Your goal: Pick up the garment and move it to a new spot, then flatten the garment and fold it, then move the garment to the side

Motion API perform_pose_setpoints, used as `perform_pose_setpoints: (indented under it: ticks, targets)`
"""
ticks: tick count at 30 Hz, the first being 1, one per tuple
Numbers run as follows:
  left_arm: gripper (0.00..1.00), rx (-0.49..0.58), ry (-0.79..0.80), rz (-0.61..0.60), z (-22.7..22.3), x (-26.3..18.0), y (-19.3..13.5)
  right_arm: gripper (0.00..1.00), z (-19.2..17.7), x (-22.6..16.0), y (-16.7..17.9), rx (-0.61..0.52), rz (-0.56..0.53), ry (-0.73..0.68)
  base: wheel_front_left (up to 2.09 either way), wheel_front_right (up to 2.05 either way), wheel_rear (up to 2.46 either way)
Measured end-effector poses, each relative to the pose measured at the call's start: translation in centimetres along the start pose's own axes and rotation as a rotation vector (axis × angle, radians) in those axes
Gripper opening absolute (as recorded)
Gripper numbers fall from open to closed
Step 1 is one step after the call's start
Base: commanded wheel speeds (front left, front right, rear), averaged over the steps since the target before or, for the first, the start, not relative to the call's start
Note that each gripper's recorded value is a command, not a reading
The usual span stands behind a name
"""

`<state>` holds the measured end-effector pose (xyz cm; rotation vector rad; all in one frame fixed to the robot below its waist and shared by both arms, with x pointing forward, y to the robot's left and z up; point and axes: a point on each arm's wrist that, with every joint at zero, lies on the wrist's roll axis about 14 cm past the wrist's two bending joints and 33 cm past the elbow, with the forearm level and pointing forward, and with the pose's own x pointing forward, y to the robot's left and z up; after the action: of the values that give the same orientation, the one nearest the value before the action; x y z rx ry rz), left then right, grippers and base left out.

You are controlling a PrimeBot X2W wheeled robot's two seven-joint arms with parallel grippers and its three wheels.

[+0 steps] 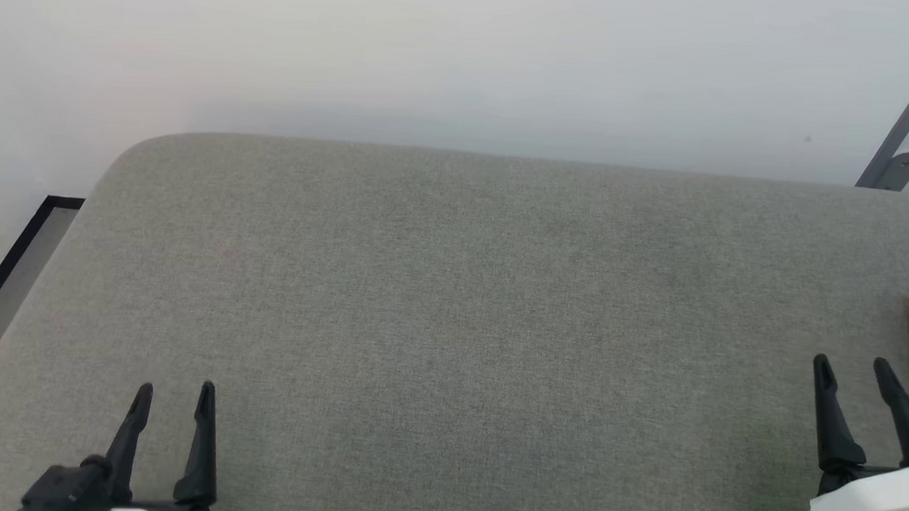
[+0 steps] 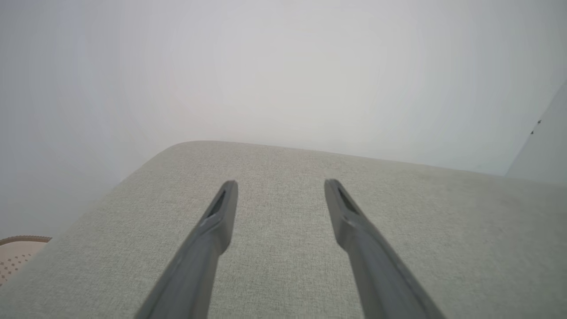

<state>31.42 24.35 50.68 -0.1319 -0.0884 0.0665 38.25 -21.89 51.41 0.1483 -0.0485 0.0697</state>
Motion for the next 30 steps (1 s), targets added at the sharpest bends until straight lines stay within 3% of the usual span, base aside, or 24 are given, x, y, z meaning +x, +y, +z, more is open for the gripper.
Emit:
perform_pose_setpoints:
  ticks: [25,26,30]
  targets:
    - [1.0,-0.006,0.003,0.02,0.0,-0.8,0.5,1.0,0.9,-0.4,1.0,0.024,0.0,-0.013,0.0,0.0,0.0]
    - [0.0,-0.008,0.006,0.017,-0.1,-0.8,0.4,0.0,0.8,-0.4,1.0,0.026,-0.001,-0.01,0.0,0.0,0.0]
    - [0.0,-0.034,0.048,0.026,-1.6,-1.2,0.1,0.0,-1.0,-0.9,1.1,0.048,-0.011,0.04,0.0,0.0,0.0]
